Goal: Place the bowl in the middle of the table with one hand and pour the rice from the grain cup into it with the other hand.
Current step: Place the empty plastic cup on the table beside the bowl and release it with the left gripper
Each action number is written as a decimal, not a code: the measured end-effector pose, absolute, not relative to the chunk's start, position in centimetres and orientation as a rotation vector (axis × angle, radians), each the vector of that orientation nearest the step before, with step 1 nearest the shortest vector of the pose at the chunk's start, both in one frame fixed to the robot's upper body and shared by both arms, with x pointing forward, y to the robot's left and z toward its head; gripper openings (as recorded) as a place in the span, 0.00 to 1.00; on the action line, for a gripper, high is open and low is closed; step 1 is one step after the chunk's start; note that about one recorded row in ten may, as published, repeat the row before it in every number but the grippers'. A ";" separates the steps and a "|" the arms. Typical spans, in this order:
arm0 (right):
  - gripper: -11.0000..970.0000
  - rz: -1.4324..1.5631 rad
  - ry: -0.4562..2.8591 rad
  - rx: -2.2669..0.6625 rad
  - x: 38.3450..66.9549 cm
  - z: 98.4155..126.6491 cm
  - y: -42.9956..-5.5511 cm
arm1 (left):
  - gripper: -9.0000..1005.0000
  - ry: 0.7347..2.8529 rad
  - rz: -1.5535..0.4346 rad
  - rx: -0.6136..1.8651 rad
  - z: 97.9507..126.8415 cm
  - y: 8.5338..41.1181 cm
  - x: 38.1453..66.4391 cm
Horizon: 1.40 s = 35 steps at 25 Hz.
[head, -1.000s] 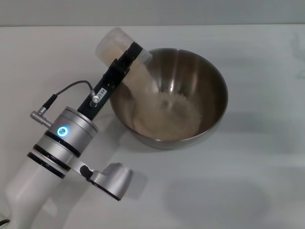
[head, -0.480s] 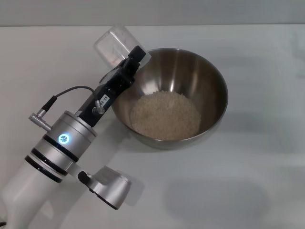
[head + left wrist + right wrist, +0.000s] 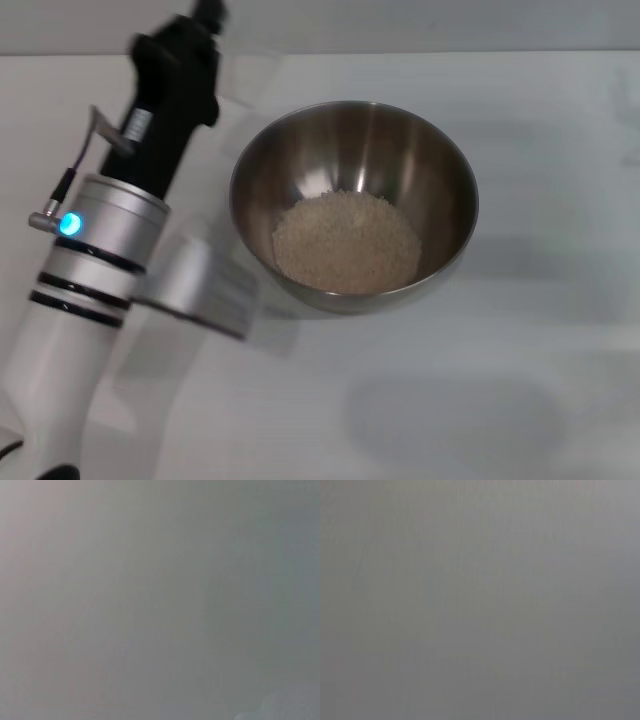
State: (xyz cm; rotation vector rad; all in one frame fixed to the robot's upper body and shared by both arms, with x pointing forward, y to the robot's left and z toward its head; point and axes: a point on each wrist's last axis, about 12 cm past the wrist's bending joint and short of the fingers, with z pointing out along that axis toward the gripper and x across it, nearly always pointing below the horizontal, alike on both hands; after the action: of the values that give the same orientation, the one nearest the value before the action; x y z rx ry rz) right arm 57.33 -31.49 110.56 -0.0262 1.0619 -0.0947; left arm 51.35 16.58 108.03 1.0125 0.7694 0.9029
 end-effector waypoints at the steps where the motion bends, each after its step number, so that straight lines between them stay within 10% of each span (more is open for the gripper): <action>1: 0.66 -0.095 1.062 -0.026 57.3 110.5 -31.5 | 0.02 0.835 0.859 0.951 108.2 17.1 51.7; 19: 0.66 -0.091 1.067 -0.021 57.2 110.3 -31.3 | 0.02 1.705 0.137 0.141 103.7 26.3 55.0; 35: 0.66 -0.093 1.069 -0.020 57.2 110.3 -31.3 | 0.02 1.640 0.039 0.076 102.1 28.4 53.3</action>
State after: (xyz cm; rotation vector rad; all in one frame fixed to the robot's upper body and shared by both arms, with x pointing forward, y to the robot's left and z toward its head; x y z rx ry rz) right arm 57.16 -31.32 110.30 -0.0201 1.0695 -0.0930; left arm 53.33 28.40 102.13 0.0763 1.6402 0.0394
